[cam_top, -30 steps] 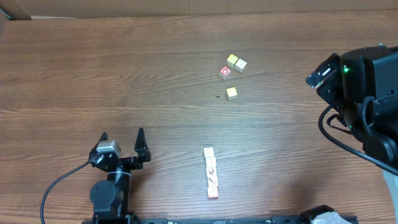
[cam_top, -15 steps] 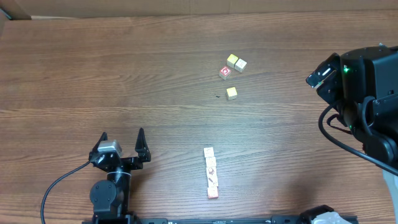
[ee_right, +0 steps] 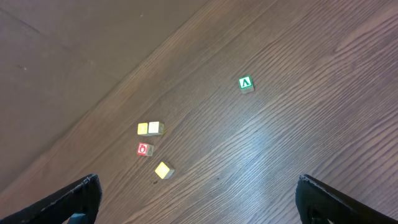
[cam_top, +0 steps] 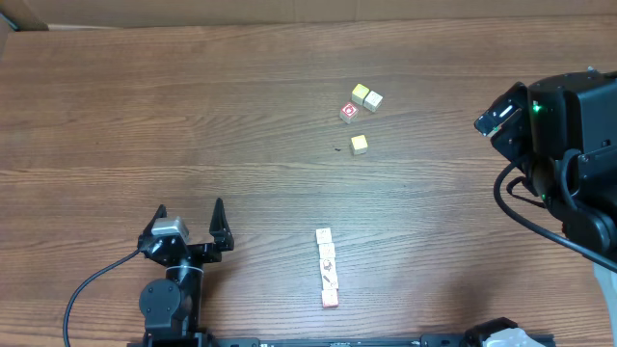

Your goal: Flip 5 blocks

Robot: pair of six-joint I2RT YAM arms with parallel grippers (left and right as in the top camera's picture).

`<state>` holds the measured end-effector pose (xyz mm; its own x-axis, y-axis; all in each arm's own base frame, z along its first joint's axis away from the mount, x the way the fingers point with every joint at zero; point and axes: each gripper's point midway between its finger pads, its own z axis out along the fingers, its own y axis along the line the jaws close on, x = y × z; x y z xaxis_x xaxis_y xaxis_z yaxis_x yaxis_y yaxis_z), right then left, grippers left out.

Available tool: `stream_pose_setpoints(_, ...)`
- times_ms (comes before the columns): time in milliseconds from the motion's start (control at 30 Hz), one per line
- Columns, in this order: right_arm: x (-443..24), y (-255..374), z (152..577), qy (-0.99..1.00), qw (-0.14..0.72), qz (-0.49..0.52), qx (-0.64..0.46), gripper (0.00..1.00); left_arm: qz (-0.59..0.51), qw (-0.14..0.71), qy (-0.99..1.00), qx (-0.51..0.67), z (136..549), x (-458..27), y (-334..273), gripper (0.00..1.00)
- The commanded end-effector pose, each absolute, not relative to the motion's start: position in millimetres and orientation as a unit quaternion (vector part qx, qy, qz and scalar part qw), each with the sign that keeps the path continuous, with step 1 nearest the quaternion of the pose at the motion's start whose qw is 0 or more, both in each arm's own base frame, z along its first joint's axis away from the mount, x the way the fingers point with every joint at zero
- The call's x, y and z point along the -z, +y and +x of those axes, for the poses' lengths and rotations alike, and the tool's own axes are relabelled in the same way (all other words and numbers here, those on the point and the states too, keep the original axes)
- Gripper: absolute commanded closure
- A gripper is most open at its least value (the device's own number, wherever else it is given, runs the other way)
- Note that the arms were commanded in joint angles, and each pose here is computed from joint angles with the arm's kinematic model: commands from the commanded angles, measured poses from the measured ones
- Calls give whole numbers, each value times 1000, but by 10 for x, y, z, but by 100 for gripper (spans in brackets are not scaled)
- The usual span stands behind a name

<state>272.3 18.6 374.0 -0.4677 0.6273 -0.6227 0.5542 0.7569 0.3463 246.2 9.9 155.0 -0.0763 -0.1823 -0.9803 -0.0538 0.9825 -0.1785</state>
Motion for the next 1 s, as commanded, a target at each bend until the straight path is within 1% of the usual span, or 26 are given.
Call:
stream_pose_setpoints(0, -3797, 175, 2731, 851, 391, 346, -51, 0, -78, 678, 730, 34, 2458, -1557, 134, 0)
stream_pose_setpoints(267, -3777, 166, 2706, 854, 387, 345, -46, 0, -78, 678, 730, 34, 2458, -1558, 134, 0)
stream_pose_setpoints(400, -3828, 127, 2609, 850, 393, 346, -49, 0, -78, 678, 730, 34, 2458, -1557, 134, 0)
stream_pose_setpoints(467, -3884, 109, 2542, 853, 402, 329, -48, 0, -78, 678, 730, 34, 2458, -1557, 134, 0)
stream_pose_setpoints(533, -3959, 117, 2486, 858, 415, 298, -52, 0, -78, 678, 730, 34, 2458, -1557, 134, 0)
stream_pose_setpoints(600, -4060, 169, 2440, 865, 434, 245, -61, 0, -78, 678, 730, 34, 2458, -1557, 134, 0)
stream_pose_setpoints(833, -4471, 521, 2233, 831, 546, -6, -103, 0, -78, 678, 730, 34, 2458, -1557, 134, 0)
stream_pose_setpoints(967, -4420, 653, 2042, 796, 587, -91, -116, 0, -78, 678, 730, 34, 2458, -1557, 134, 0)
